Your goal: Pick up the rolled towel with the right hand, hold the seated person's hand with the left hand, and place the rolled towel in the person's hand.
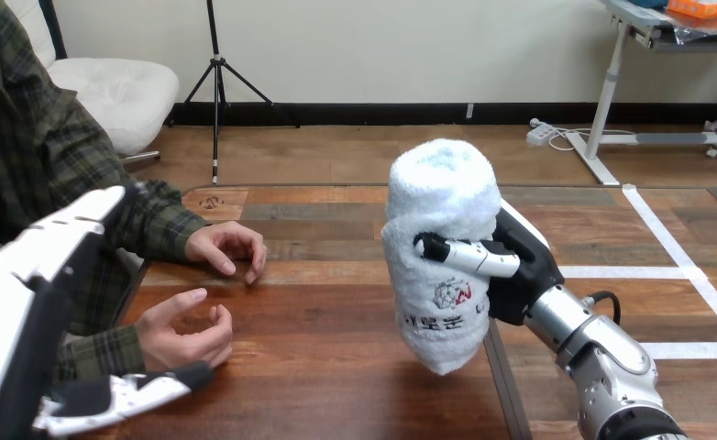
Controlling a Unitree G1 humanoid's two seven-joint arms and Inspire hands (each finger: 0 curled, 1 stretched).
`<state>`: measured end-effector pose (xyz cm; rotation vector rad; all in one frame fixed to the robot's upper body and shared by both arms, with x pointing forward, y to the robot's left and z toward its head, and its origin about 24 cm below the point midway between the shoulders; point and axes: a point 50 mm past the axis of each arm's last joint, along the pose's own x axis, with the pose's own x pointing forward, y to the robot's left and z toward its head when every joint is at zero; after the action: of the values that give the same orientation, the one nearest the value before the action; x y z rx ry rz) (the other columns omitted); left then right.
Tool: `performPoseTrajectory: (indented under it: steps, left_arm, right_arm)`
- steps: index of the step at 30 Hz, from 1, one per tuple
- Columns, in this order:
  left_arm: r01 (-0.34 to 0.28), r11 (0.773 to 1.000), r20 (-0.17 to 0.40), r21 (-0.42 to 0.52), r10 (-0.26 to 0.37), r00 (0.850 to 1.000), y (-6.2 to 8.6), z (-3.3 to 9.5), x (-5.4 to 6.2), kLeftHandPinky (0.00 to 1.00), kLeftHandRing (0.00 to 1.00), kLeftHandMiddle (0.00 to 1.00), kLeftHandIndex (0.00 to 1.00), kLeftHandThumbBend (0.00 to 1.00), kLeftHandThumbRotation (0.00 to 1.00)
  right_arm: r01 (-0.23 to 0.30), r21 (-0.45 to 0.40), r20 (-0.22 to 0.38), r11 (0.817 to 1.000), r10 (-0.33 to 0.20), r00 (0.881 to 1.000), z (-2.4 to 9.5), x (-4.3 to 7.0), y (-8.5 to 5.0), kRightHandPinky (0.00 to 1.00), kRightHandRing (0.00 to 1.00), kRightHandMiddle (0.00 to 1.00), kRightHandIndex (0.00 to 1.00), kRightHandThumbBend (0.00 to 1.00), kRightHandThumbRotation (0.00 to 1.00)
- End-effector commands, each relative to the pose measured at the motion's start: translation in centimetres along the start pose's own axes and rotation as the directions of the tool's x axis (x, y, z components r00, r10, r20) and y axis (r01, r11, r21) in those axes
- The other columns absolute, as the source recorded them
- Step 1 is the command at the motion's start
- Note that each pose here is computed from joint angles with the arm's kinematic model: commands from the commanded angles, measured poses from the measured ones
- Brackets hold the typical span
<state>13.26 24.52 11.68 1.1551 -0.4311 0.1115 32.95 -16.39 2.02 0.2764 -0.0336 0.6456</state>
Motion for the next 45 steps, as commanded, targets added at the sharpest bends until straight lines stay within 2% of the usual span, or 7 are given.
performPoseTrajectory:
  steps: [1, 13, 25, 31, 37, 42, 45]
  left_arm:
    - [-0.001, 0.998, 0.046, 0.061, -0.001, 0.999, 1.7, 0.1, 1.2, 0.7, 0.82, 0.86, 0.87, 1.0, 0.37]
    - [0.089, 0.988, -0.019, 0.128, -0.087, 0.996, 2.5, -1.8, 2.0, 0.68, 0.8, 0.84, 0.84, 1.0, 0.28]
    - [0.2, 0.964, -0.065, 0.173, -0.191, 0.979, 2.1, -3.6, 3.0, 0.65, 0.75, 0.8, 0.8, 1.0, 0.21]
    - [0.277, 0.944, -0.088, 0.179, -0.265, 0.96, 1.4, -4.5, 3.5, 0.66, 0.74, 0.79, 0.79, 1.0, 0.19]
    - [0.337, 0.915, -0.077, 0.221, -0.328, 0.942, 0.6, -5.4, 4.0, 0.66, 0.74, 0.78, 0.78, 1.0, 0.19]
    - [0.404, 0.883, -0.094, 0.237, -0.393, 0.915, -0.1, -6.2, 4.3, 0.66, 0.73, 0.77, 0.78, 1.0, 0.18]
    - [0.423, 0.875, -0.097, 0.237, -0.412, 0.906, -0.5, -6.5, 4.5, 0.67, 0.73, 0.77, 0.77, 1.0, 0.18]
  right_arm:
    - [-0.027, -0.055, 0.118, 0.998, 0.033, 0.992, 2.6, 1.4, 0.1, 0.06, 0.09, 0.15, 0.16, 0.62, 0.0]
    - [-0.038, -0.07, 0.135, 0.997, 0.048, 0.99, 2.8, 1.1, 0.0, 0.06, 0.1, 0.15, 0.16, 0.66, 0.0]
    - [-0.062, -0.087, 0.165, 0.994, 0.076, 0.983, 3.4, 0.9, 0.0, 0.06, 0.11, 0.16, 0.16, 0.66, 0.0]
    - [-0.082, -0.091, 0.189, 0.992, 0.098, 0.977, 3.8, 0.7, 0.1, 0.06, 0.11, 0.16, 0.17, 0.67, 0.0]
    - [-0.095, -0.096, 0.211, 0.991, 0.114, 0.971, 4.3, 0.4, 0.2, 0.07, 0.12, 0.17, 0.18, 0.69, 0.0]
    - [-0.115, -0.09, 0.232, 0.989, 0.134, 0.963, 4.8, 0.1, 0.2, 0.07, 0.12, 0.18, 0.19, 0.69, 0.0]
    - [-0.123, -0.08, 0.241, 0.989, 0.139, 0.961, 5.1, 0.0, 0.3, 0.07, 0.13, 0.18, 0.19, 0.69, 0.0]
